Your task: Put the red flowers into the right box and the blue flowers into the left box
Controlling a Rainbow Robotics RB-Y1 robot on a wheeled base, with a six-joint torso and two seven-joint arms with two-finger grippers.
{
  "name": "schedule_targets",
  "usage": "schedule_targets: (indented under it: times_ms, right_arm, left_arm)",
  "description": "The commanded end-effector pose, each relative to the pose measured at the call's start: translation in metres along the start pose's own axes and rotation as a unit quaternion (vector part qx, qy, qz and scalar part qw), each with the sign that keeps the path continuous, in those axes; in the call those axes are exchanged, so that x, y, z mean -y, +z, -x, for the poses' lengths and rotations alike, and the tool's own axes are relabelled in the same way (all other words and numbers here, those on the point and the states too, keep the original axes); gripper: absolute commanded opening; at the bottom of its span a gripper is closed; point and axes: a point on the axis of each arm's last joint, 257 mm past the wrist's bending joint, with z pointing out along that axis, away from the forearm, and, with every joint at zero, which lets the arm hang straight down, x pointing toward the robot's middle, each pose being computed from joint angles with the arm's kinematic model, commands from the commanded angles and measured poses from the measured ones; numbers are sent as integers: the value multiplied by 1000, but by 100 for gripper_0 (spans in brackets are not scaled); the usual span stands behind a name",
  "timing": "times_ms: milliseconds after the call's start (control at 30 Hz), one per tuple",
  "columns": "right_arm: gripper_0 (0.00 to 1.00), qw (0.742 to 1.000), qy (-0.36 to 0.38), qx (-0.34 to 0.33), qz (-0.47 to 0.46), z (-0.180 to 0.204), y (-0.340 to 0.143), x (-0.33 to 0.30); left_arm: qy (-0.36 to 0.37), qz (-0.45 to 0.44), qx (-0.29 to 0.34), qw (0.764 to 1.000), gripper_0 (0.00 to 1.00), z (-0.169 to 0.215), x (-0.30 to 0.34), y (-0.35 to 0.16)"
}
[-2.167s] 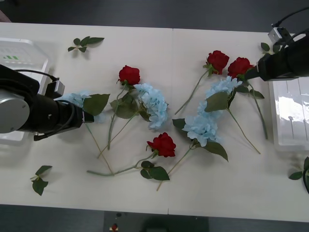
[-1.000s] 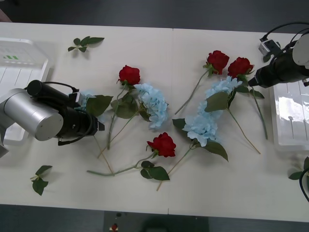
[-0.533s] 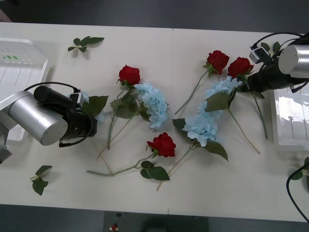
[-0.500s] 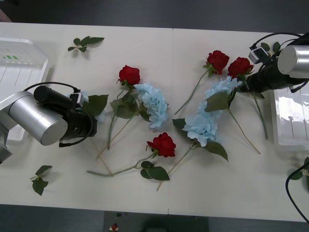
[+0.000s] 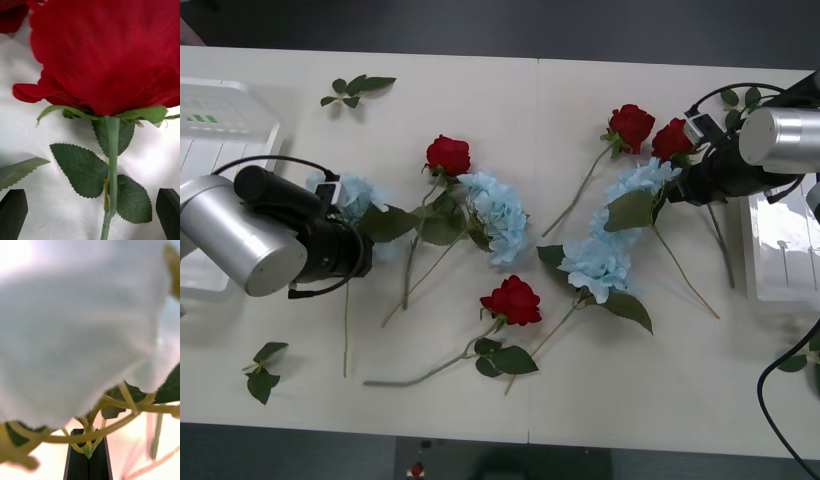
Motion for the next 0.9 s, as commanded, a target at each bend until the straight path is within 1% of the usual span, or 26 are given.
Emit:
schedule_targets:
  times_ms: [33, 233, 333, 467, 667, 733, 900]
  right_arm:
    - [100, 999, -33, 19, 7, 26, -7, -10]
    - [100, 999, -32, 18, 14, 25, -6, -15]
    - [100, 999, -33, 18, 18, 25, -5, -19]
    - [100, 999, -31, 15, 24, 24, -5, -23]
    - [100, 999, -29, 10, 29, 21, -4, -28]
    - [100, 999, -31, 9, 30, 21, -3, -29]
    - [100, 999, -31, 9, 30, 20, -3, -30]
  left_arm:
    - [13, 25, 62, 998, 0, 63, -28, -75]
    - [16, 69, 114, 991, 0, 107, -71, -133]
    - [0, 115, 145, 983, 0, 135, -115, -159]
    - [-33, 153, 169, 973, 0, 157, -164, -176]
    - [-66, 232, 197, 950, 0, 174, -250, -189]
    - [-80, 245, 196, 946, 0, 172, -277, -186]
    - [-71, 267, 172, 945, 0, 157, -315, -171]
